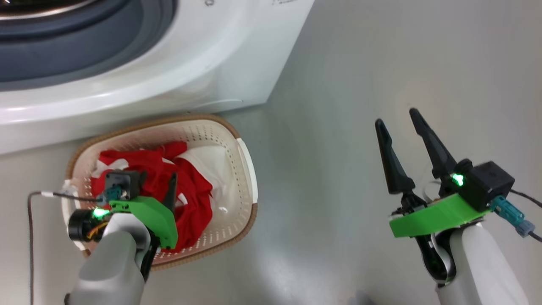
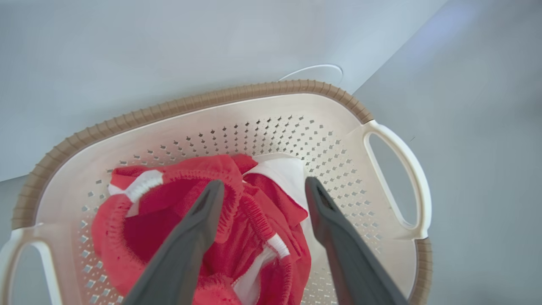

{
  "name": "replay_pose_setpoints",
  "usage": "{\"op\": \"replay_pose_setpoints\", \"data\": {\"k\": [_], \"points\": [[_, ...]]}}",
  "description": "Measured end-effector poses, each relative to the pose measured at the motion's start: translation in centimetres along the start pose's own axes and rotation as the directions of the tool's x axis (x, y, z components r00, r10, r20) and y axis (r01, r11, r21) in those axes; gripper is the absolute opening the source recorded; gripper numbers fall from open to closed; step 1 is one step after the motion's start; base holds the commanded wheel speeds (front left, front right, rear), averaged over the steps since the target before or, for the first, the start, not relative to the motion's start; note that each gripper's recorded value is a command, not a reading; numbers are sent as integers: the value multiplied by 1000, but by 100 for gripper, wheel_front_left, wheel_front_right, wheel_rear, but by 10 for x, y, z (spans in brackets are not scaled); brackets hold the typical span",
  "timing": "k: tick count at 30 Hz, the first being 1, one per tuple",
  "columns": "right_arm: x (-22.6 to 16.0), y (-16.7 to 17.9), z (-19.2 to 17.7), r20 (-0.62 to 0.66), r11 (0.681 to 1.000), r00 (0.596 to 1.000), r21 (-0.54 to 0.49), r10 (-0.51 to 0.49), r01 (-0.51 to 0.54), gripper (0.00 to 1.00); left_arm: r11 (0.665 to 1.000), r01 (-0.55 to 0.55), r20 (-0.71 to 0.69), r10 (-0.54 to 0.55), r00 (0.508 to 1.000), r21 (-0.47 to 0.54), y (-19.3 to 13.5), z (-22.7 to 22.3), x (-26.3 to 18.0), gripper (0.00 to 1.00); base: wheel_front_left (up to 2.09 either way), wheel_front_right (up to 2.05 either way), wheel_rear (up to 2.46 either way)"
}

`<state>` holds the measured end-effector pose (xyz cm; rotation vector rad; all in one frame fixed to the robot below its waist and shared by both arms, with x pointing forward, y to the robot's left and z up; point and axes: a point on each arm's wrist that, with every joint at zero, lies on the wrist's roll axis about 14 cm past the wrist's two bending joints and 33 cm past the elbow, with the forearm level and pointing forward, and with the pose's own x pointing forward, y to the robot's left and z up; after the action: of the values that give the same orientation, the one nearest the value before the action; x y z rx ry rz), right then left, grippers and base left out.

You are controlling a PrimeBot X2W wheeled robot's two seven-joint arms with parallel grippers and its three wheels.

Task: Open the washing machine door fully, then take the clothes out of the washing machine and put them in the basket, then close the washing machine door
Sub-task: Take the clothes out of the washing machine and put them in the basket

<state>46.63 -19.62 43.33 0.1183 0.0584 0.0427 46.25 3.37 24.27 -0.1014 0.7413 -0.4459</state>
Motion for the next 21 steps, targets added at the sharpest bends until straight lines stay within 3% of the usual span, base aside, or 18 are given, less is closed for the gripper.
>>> {"op": "replay_pose_setpoints", "data": {"k": [13, 21], "points": [[-26, 4, 20, 21, 999, 999, -22, 30, -29, 100, 995, -59, 239, 78, 968, -87, 11, 59, -54, 100, 0, 0, 0], [-46, 9, 33, 39, 998, 998, -28, 51, -50, 100, 986, -122, 424, 160, 891, -116, 28, 100, -109, 100, 0, 0, 0]]}}
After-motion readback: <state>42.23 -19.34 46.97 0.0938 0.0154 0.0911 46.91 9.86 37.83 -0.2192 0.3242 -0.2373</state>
